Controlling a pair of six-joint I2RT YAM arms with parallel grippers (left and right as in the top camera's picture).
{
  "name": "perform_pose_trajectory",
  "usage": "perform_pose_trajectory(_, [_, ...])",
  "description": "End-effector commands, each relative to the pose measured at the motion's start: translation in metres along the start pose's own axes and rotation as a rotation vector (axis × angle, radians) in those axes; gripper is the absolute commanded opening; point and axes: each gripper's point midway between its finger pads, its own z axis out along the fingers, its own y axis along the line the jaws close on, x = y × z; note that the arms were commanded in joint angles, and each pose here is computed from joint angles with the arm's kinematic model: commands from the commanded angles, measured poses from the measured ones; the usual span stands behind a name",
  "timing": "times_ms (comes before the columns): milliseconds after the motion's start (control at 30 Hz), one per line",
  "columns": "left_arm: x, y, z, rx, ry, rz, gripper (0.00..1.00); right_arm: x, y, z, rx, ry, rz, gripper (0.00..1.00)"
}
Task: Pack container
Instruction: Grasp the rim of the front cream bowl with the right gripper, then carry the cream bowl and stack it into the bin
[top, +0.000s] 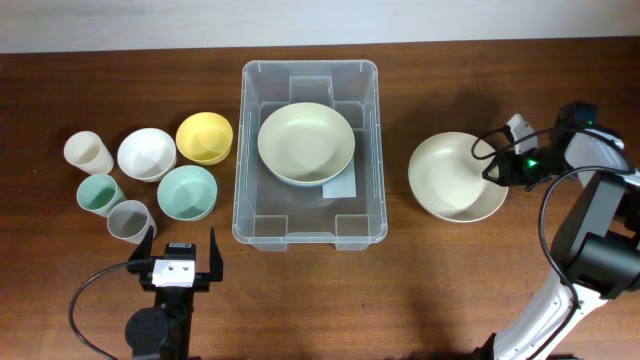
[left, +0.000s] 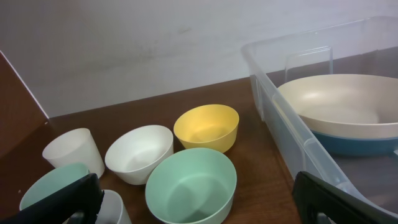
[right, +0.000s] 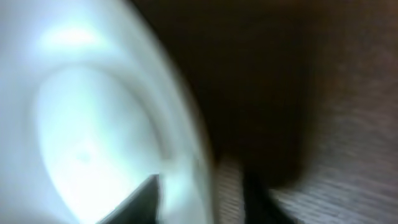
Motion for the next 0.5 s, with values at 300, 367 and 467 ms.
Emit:
perform_pose_trajectory(300, [0.001, -0.003, 0.0, 0.014, -0.005, 0.013, 1.0, -0.041, -0.026, -0.018, 0.097, -0.11, 0.055, 0.04])
perform_pose_trajectory(367, [0.001, -0.003, 0.0, 0.013, -0.005, 0.013, 1.0, -0.07, -0.017, -0.044, 0.069, -0.183, 0.043, 0.04])
perform_pose_trajectory(467, [0.001, -0.003, 0.0, 0.014, -0.005, 0.013, 1.0, -0.117, 0.008, -0.095, 0.02, -0.306, -0.015, 0.04])
